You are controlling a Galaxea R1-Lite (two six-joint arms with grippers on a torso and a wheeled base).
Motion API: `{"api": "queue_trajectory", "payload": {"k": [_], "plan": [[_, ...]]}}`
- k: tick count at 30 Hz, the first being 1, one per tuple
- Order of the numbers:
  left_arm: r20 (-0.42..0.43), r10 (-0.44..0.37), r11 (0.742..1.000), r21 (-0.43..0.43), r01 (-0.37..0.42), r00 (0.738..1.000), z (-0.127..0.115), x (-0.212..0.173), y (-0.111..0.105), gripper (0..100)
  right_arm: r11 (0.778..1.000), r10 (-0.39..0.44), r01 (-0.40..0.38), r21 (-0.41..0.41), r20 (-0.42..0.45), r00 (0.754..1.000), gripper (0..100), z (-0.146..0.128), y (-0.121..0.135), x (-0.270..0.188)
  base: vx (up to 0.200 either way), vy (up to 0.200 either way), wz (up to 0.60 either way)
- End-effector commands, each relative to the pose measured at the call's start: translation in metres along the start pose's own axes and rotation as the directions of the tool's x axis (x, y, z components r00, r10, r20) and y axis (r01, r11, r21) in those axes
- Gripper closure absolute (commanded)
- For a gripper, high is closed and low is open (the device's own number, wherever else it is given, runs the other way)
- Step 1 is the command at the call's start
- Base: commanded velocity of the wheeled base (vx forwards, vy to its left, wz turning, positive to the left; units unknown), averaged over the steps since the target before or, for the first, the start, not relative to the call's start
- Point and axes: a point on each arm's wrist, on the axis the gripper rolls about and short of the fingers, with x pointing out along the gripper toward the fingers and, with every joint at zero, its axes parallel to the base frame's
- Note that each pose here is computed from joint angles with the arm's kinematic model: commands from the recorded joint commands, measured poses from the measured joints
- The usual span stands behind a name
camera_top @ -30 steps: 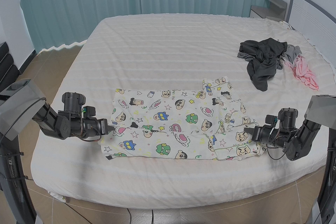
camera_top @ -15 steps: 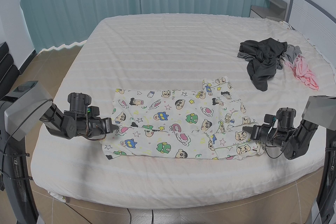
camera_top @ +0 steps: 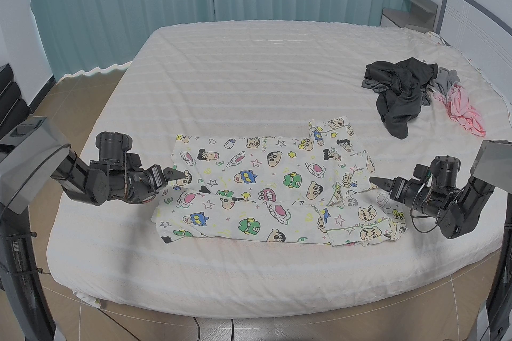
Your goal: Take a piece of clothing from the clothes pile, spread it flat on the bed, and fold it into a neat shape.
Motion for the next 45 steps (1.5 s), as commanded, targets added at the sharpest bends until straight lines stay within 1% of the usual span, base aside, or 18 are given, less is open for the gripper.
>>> {"api": "queue_trajectory", "payload": {"k": [1,2,3,6,9,10,11,15,27,30,32,33,34,35,38,40,44,45], "plan": [[0.087,-0.067,0.994,-0.083,0.075,0.994,0.021,-0.043,-0.022,0,0.997,0.001,-0.008,0.078,0.100,0.995,0,0.028,0.028,-0.034,0.000,0.000,0.00],[0.087,-0.067,0.994,-0.083,0.075,0.994,0.021,-0.043,-0.022,0,0.997,0.001,-0.008,0.078,0.100,0.995,0,0.028,0.028,-0.034,0.000,0.000,0.00],[0.078,-0.083,0.993,-0.083,0.089,0.994,0.016,-0.052,-0.025,0,0.996,-0.020,0.013,0.083,0.093,0.995,0,0.021,0.031,-0.041,0.000,0.000,0.00],[0.086,-0.106,0.992,-0.064,0.112,0.991,0.012,-0.060,-0.028,0,0.997,-0.021,0.014,0.081,0.081,0.997,0,0.011,0.034,-0.044,0.000,0.000,0.00],[0.109,-0.115,0.993,-0.015,0.118,0.987,0.005,-0.061,-0.029,0,0.997,-0.015,0.008,0.076,0.091,0.996,0,0.002,0.031,-0.047,0.200,0.000,0.00],[0.109,-0.115,0.993,-0.015,0.118,0.987,0.005,-0.061,-0.029,0,0.997,-0.015,0.008,0.076,0.091,0.996,0,0.002,0.031,-0.047,0.200,0.000,0.00],[0.110,-0.119,0.993,0.009,0.119,0.987,0.000,-0.063,-0.029,0,0.998,-0.011,0.003,0.070,0.113,0.994,0,0.003,0.029,-0.047,0.200,0.000,0.00],[0.095,-0.124,0.992,0.016,0.123,0.988,-0.006,-0.062,-0.031,0,0.998,-0.018,0.009,0.070,0.126,0.992,0,0.005,0.027,-0.051,0.200,0.000,0.00],[0.074,-0.138,0.990,0.031,0.136,0.988,-0.011,-0.057,-0.039,0,0.998,-0.018,0.010,0.066,0.125,0.992,0,0.004,0.027,-0.053,0.200,0.000,0.00],[0.082,-0.141,0.990,0.036,0.139,0.987,-0.008,-0.056,-0.040,0,0.998,-0.022,0.014,0.065,0.122,0.992,0,0.004,0.027,-0.052,0.000,0.000,0.00],[0.085,-0.133,0.990,0.054,0.128,0.988,-0.007,-0.050,-0.037,0,0.998,-0.025,0.018,0.067,0.111,0.994,0,0.002,0.026,-0.052,0.000,0.000,0.00],[0.089,-0.117,0.990,0.092,0.109,0.989,-0.005,-0.044,-0.034,0,0.998,-0.027,0.021,0.065,0.107,0.994,0,0.001,0.025,-0.051,0.000,0.000,0.00],[0.097,-0.085,0.988,0.136,0.072,0.992,-0.003,-0.038,-0.029,0,0.998,-0.027,0.020,0.066,0.101,0.995,0,-0.001,0.025,-0.049,0.000,0.000,0.00],[0.100,-0.064,0.985,0.164,0.047,0.993,-0.002,-0.032,-0.026,0,0.998,-0.027,0.020,0.066,0.098,0.995,0,-0.002,0.025,-0.048,0.000,0.000,0.00],[0.117,-0.026,0.980,0.197,0.002,0.993,0.010,-0.016,-0.025,0,0.998,-0.026,0.020,0.066,0.087,0.996,0,-0.003,0.024,-0.042,0.000,0.000,0.00],[0.101,-0.008,0.980,0.200,-0.012,0.995,0.019,-0.012,-0.026,0,0.997,-0.029,0.024,0.069,0.076,0.997,0,-0.002,0.024,-0.040,0.000,0.000,0.00],[0.007,0.051,0.961,0.270,-0.051,0.999,0.027,-0.003,-0.020,0,0.996,-0.045,0.042,0.081,0.033,0.998,0,-0.002,0.024,-0.036,0.000,0.000,0.00],[-0.003,0.055,0.959,0.278,-0.052,0.999,0.027,-0.001,-0.019,0,0.996,-0.047,0.044,0.082,0.029,0.998,0,-0.002,0.024,-0.035,0.000,0.000,0.00]]}}
